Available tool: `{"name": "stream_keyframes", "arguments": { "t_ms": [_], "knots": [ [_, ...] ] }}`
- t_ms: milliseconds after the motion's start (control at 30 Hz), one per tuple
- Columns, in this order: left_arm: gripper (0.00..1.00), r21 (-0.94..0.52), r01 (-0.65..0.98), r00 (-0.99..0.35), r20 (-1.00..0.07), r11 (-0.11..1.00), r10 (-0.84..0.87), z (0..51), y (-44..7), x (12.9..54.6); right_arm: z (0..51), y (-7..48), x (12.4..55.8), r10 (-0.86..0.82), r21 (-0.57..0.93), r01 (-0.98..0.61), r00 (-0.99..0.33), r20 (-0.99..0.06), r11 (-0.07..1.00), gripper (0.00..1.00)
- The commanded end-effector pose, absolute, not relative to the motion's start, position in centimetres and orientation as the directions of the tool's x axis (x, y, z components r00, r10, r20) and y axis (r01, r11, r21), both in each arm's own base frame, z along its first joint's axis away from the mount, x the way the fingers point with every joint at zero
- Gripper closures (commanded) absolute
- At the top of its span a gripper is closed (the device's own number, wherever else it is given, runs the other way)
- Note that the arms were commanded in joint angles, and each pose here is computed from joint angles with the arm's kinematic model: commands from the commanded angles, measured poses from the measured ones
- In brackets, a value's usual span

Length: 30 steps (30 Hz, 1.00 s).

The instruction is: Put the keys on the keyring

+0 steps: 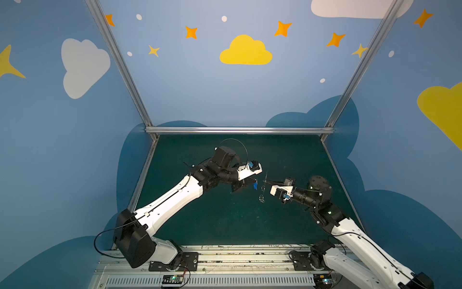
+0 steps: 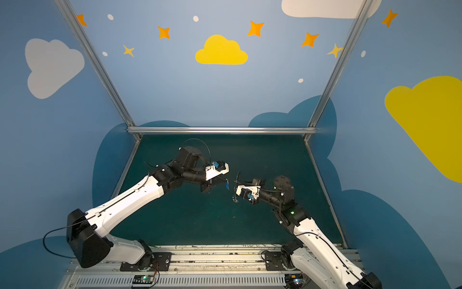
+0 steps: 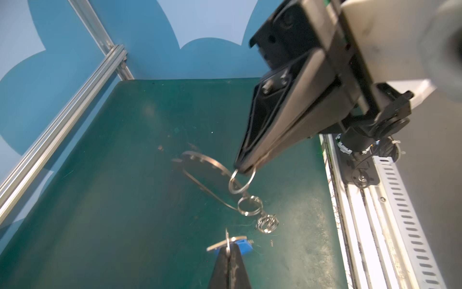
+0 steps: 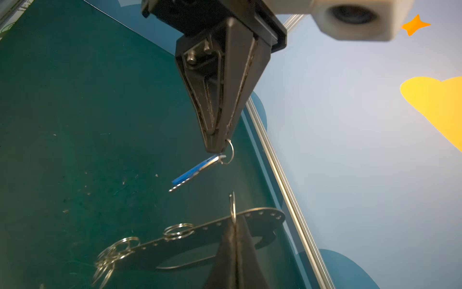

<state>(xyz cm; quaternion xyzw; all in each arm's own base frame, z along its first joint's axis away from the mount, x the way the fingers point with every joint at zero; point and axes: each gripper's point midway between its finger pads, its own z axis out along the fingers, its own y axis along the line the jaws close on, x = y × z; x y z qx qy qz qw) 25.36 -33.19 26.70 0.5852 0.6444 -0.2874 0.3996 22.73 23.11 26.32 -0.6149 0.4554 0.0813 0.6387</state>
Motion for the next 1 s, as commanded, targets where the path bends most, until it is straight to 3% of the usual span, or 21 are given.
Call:
{"name": "stream_keyframes", "arguments": {
  "t_ms": [0,433,967],
  "knots": [
    [0.97,0.097,0.988,0.021,-0.860,0.122,0.510,28.2,-33.4,24.6,29.0,23.7,22.7,-0.424,-0.766,-0.598,0.646,-0.635,0.235,1.00],
    [0.97,0.076,0.994,0.028,-0.872,0.079,0.489,28.8,-34.4,23.5,29.7,24.2,22.7,-0.416,-0.749,-0.612,0.631,-0.655,0.253,1.00],
    [0.97,0.087,0.986,0.001,-0.857,0.144,0.515,28.3,-35.1,25.1,29.7,23.9,22.6,-0.424,-0.730,-0.633,0.605,-0.674,0.257,1.00]
  ]
}}
